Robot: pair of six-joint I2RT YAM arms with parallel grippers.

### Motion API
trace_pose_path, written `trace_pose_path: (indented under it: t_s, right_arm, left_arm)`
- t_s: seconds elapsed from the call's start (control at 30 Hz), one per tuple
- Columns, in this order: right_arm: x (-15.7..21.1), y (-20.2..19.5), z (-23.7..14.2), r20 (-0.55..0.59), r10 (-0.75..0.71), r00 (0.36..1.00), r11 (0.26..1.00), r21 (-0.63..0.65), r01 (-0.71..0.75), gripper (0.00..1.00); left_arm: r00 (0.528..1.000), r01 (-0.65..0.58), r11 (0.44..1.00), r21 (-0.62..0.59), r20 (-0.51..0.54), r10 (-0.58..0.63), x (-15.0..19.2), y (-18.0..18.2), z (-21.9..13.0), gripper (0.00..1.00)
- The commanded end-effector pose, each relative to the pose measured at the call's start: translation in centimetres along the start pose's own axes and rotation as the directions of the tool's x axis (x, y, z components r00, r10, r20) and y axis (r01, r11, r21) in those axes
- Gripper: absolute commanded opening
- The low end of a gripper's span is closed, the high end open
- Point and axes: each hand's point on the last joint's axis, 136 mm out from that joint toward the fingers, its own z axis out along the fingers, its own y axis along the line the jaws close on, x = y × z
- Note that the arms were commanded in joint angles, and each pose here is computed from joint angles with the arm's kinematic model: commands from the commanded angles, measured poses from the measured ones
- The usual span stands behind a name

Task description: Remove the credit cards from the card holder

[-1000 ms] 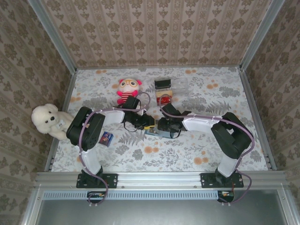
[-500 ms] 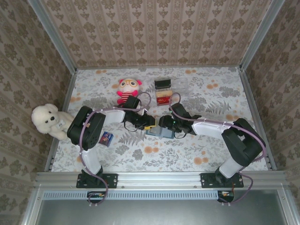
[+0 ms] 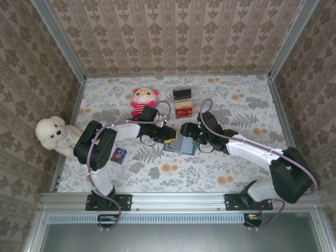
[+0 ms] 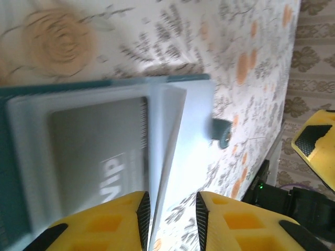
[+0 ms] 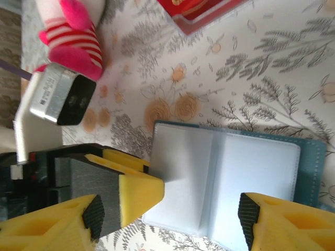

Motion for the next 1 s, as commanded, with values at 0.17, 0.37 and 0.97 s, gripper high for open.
trace_pose_path:
  t_s: [0.17, 0.37, 0.97]
  right_arm:
    - [-1.9, -2.3, -4.2, 0.14, 0.035, 0.989, 0.996, 0.078, -0.047, 0.83]
    - [-1.9, -3.7, -5.2, 0.184, 0.037, 0.982, 0.993, 0.105, -0.057, 0.93]
    - [-2.0, -5.2, -5.7, 0.202, 0.067, 0.977, 0.987, 0.13, -0.095, 0.97]
  left_arm:
    - [0.995, -0.096, 0.993, 0.073, -0.023, 0.098, 0.8, -4.1, 2.3, 0.32]
    - [0.992, -0.109, 0.994, 0.031, -0.061, 0.111, 1.1, -4.1, 4.4, 0.36]
    - [0.991, -0.068, 0.996, -0.061, -0.123, 0.06, 2.0, -1.3, 6.5, 0.44]
